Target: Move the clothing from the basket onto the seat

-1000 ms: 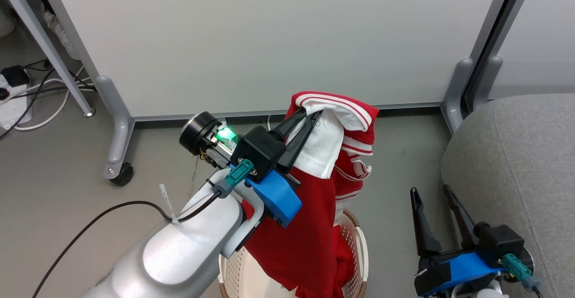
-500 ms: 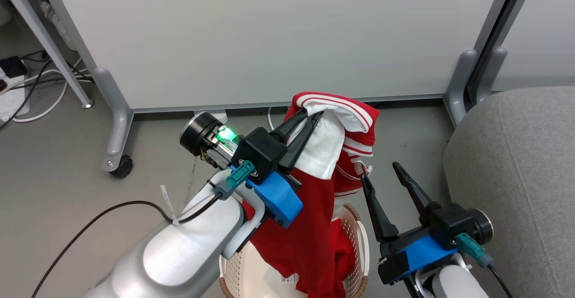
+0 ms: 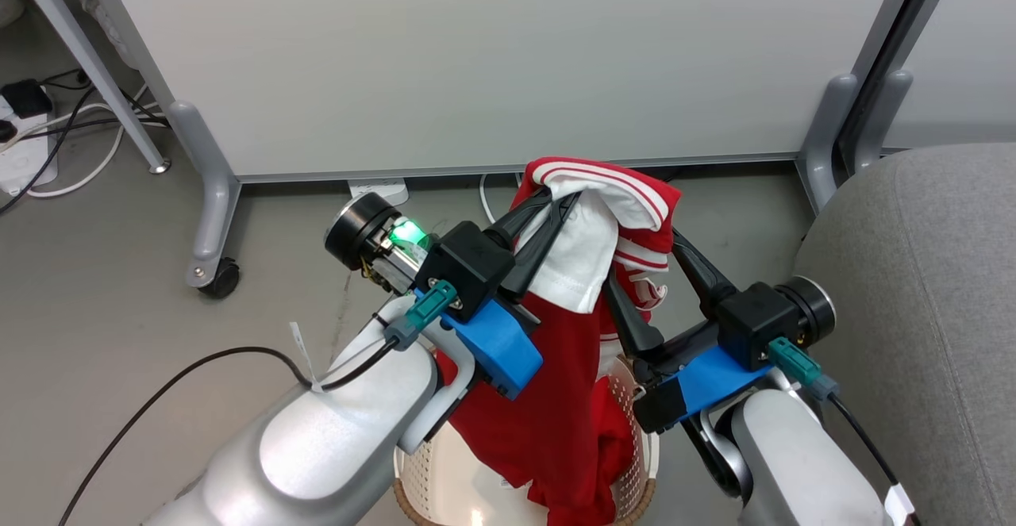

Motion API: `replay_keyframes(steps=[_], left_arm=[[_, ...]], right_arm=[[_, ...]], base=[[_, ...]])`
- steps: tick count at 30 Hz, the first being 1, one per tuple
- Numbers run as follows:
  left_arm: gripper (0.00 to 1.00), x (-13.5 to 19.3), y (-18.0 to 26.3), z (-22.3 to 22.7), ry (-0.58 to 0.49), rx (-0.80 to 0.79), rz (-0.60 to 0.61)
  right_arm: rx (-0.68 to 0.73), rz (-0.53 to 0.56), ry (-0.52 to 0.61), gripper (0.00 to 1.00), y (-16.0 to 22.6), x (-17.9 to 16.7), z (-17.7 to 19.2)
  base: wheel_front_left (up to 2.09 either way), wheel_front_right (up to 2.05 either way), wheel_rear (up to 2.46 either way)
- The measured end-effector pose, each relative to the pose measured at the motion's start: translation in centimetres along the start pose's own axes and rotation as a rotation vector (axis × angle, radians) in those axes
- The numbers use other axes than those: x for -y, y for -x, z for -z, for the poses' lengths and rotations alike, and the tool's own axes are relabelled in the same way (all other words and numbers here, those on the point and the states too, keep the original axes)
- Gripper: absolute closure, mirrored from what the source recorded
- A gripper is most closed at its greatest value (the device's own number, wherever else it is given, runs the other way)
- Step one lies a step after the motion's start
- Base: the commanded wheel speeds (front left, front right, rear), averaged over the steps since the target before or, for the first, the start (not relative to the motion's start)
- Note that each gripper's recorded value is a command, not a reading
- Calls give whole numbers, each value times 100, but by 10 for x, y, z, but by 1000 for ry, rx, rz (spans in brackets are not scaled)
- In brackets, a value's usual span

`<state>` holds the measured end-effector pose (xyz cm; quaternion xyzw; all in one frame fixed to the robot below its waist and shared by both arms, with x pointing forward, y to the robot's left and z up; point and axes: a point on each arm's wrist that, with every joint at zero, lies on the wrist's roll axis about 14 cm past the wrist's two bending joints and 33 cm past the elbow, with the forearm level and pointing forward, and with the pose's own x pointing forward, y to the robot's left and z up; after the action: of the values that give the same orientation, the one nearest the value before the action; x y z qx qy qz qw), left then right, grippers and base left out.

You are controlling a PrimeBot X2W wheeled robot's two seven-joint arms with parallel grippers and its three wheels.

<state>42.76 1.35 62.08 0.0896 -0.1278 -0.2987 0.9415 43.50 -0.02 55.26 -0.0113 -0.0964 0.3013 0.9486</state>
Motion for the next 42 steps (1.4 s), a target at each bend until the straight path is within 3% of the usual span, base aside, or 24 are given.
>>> replay_keyframes(steps=[3, 4, 5, 6, 36, 38, 42], left_arm=[[100, 0, -1, 1, 2, -1, 1], [100, 0, -2, 2, 4, 1, 1], [100, -1, -2, 2, 4, 0, 1], [100, -1, -2, 3, 5, -1, 0], [100, -1, -2, 5, 7, -3, 1], [0, -2, -2, 4, 5, -2, -5], [0, -2, -2, 3, 13, -2, -10]], right_arm=[[6, -7, 5, 0, -7, 1, -2], [7, -7, 6, 9, -9, 2, -2], [7, -7, 7, 77, -10, 2, -2], [5, -9, 8, 100, -12, 3, -2], [-9, -4, 8, 100, -13, 6, 1], [-7, -1, 5, 100, -13, 6, 0], [-3, 11, -3, 100, -12, 9, -2]], base=[[0, 0, 0], [0, 0, 0], [0, 0, 0], [0, 0, 0], [0, 0, 0], [0, 0, 0], [0, 0, 0]])
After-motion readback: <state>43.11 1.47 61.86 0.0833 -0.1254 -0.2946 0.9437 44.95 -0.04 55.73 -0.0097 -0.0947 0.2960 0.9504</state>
